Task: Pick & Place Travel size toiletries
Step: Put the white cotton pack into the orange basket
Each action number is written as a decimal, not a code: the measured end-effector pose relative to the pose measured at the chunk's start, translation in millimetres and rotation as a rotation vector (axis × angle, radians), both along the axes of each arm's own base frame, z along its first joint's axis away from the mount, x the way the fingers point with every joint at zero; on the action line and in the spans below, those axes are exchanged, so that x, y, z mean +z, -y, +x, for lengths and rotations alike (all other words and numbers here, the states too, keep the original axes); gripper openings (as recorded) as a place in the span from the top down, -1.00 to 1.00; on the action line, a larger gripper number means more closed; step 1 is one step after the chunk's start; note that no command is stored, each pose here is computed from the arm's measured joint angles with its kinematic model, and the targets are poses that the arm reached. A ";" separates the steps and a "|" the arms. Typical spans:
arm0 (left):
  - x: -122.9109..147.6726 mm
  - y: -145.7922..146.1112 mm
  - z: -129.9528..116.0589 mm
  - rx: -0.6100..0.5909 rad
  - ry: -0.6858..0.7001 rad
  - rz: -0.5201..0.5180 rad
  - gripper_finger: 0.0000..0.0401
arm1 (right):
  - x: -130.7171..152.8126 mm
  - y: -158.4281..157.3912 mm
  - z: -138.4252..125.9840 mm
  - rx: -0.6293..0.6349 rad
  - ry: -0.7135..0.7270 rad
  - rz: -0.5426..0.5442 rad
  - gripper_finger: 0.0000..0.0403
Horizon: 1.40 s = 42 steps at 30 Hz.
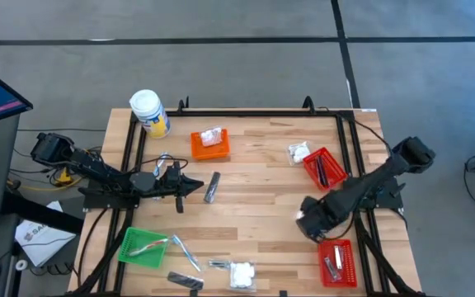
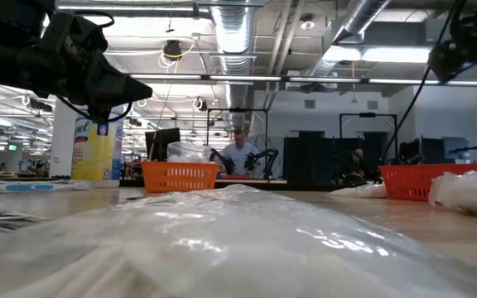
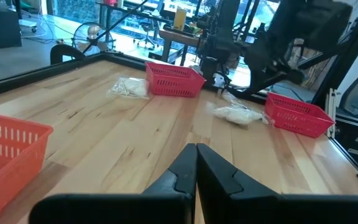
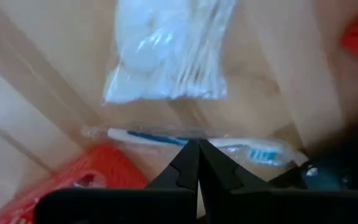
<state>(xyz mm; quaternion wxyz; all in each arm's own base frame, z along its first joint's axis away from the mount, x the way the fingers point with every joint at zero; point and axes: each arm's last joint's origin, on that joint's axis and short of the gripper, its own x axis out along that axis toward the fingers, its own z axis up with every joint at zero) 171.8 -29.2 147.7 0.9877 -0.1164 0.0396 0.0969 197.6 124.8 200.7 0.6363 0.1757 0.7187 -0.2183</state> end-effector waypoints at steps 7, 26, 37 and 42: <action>0.0 -0.1 0.0 0.002 0.003 -0.014 0.99 | -24.4 -3.9 11.5 0.073 -0.090 -0.002 1.00; 0.0 0.0 0.0 0.001 0.002 -0.009 0.99 | -37.4 37.2 89.9 0.302 0.366 -0.157 1.00; -0.1 0.0 0.4 0.002 -0.001 -0.016 0.99 | 14.4 44.8 88.3 0.215 0.611 -0.283 1.00; -0.2 0.3 0.4 -0.005 -0.002 -0.021 0.99 | 4.2 68.6 95.6 0.074 0.566 -0.433 1.00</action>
